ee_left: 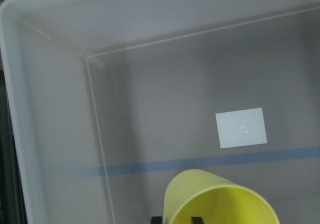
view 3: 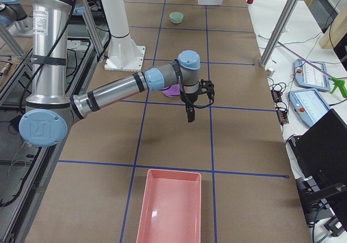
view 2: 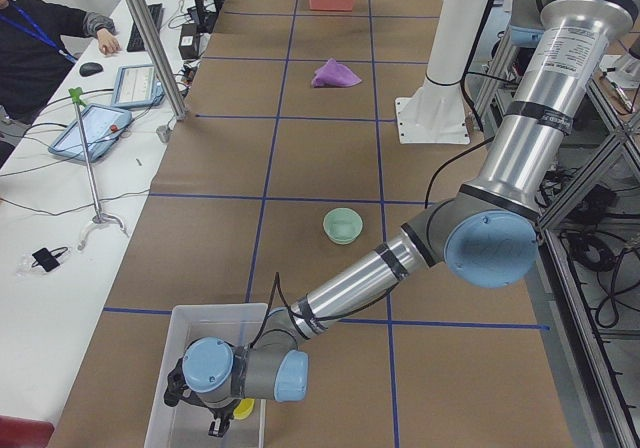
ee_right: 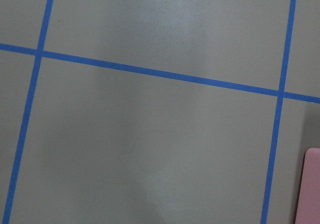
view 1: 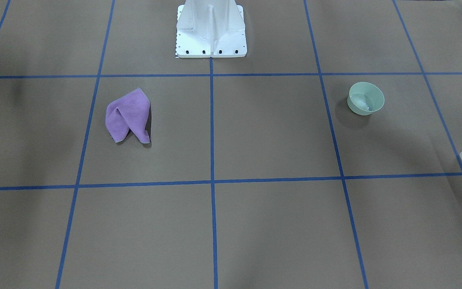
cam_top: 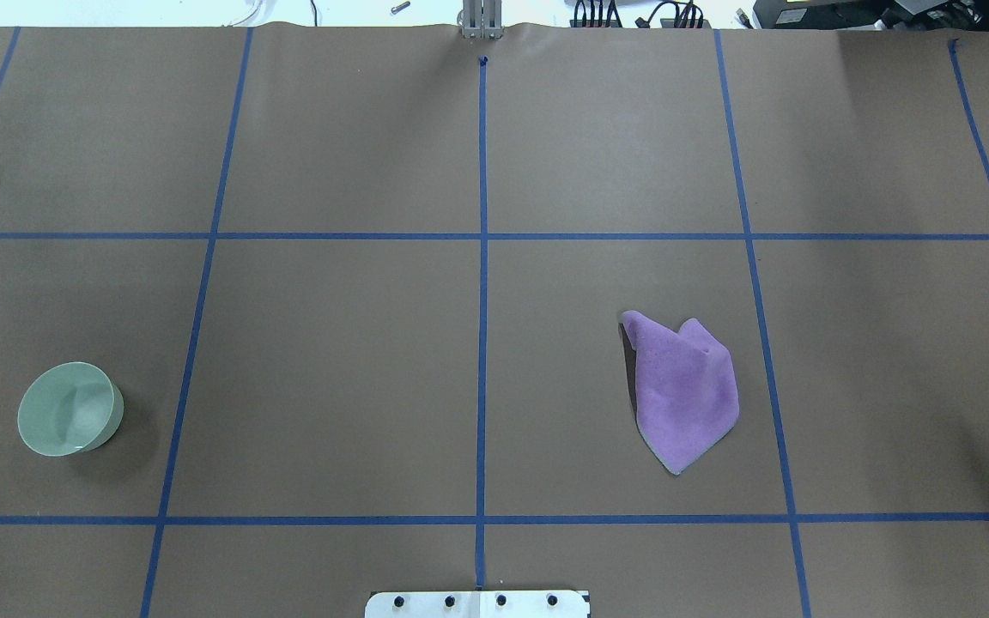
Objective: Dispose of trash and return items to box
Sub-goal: 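Lower the yellow cup into the clear bin and open the left gripper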
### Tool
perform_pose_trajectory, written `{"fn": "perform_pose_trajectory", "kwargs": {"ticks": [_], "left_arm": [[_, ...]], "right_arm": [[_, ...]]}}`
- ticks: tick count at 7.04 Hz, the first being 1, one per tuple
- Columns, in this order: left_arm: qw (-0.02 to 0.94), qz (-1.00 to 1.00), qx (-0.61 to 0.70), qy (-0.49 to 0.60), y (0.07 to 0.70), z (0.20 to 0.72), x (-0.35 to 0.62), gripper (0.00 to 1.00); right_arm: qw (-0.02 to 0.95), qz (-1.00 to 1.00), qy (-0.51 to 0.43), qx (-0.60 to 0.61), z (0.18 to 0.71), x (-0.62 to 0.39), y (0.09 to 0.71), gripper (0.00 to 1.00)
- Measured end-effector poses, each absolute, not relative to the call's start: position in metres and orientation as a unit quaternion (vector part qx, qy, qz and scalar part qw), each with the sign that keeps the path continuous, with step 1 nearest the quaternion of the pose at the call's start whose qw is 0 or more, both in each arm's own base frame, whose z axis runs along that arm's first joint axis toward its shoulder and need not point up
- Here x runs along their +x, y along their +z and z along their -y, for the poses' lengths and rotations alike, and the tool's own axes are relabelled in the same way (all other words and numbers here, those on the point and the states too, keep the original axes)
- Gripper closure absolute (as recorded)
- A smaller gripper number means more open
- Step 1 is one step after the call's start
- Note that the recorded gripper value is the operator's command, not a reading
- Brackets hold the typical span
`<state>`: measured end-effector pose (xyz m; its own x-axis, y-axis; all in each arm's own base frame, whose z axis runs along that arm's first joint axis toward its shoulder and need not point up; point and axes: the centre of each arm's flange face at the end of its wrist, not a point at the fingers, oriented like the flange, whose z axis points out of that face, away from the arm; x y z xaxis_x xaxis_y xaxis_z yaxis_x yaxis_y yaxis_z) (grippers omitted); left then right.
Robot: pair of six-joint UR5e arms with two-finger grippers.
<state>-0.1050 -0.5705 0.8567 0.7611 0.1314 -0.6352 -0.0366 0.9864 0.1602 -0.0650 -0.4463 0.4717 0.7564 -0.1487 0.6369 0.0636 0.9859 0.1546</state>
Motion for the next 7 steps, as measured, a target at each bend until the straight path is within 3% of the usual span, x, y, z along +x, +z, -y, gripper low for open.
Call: {"fn": "perform_pose_trajectory", "kwargs": {"ticks": [3,5,7], "left_arm": [[0.916,-0.383,0.109,0.041,0.814,0.595,-0.128,0.01],[0.908,-0.396,0.133,0.025,0.737,0.614,-0.156,0.0],[0.902,-0.406,0.147,0.007,0.668,0.574,-0.125,0.0]], "right_arm": [[0.935,0.345,-0.057,0.062,0.447,-0.065,0.471,0.0],[0.935,0.345,-0.057,0.062,0.447,-0.065,0.471,0.0],[0.935,0.345,-0.056,0.061,0.446,-0.065,0.472,0.0]]}}
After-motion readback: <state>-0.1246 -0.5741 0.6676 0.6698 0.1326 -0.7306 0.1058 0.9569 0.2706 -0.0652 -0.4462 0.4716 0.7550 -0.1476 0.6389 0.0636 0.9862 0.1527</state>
